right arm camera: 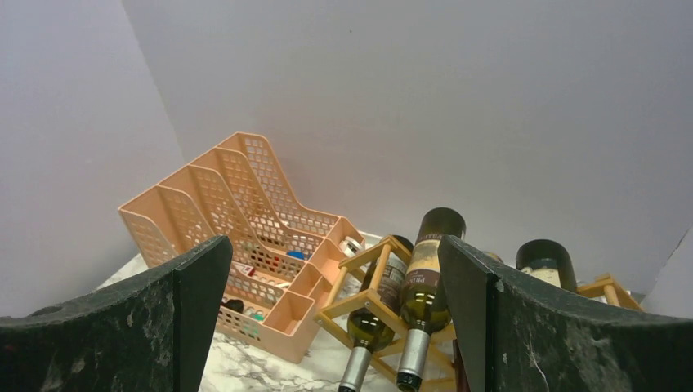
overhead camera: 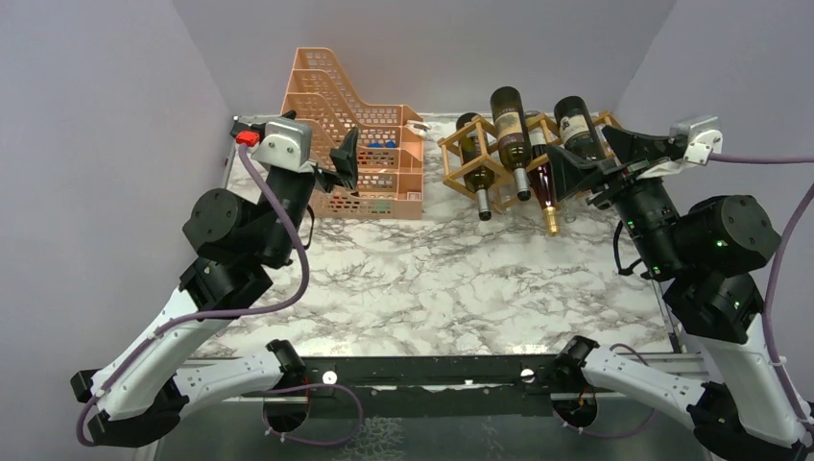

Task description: Take the wine bottle off the wine rack

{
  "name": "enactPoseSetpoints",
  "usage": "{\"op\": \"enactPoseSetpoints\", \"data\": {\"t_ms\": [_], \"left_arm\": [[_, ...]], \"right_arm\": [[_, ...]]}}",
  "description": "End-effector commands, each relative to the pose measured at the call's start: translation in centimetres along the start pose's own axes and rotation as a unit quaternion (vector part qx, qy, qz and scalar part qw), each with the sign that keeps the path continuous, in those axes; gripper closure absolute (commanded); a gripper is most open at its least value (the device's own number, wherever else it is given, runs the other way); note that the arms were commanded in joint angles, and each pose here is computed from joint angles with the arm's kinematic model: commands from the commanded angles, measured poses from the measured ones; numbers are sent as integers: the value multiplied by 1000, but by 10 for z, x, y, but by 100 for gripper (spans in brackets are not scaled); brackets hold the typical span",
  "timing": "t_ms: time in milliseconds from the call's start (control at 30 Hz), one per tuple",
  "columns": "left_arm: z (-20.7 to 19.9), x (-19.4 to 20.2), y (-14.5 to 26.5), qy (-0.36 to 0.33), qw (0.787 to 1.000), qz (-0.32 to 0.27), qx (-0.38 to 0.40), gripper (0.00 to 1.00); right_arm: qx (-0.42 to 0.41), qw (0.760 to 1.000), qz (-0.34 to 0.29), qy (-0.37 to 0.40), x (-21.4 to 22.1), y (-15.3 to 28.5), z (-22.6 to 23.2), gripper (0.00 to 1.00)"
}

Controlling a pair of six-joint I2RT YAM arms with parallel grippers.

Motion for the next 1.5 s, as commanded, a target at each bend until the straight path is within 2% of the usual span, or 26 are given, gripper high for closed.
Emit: {"op": "enactPoseSetpoints", "data": {"t_ms": [0,233,467,633,767,1000,1300,1467], "left_arm": [[1,20,-9,12,1000,25,-1,1],[12,57,-22,20,996,78,-24,1],[20,103,-27,31,986,160,-38,1],[21,132,-25,45,974,221,-37,1],[18,150,-23,56,962,265,-30,1],[10,176,-18,77,937,341,-13,1],[5,184,-11,93,925,368,-1,1],[7,180,-8,86,928,363,1,1]], "right_arm": [[14,999,32,-24,18,-11,3,1],[66,991,109,-50,51,-34,1,1],[131,967,208,-71,101,-59,0,0],[79,959,264,-64,131,-69,12,0],[28,963,262,-66,138,-64,20,0],[41,952,297,-56,151,-64,17,1],[99,933,346,12,183,-95,1,0],[128,917,377,-17,210,-107,-32,0]]}}
Point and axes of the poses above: each gripper's point midway between its finger pads, its own y axis back along the fingers, its own z axis along the line the jaws close on, x = y × z, the point moved 7 cm from there along y, back along the fingers, and after that the axes turned 2 degrees about y, right-handed, at the moved point
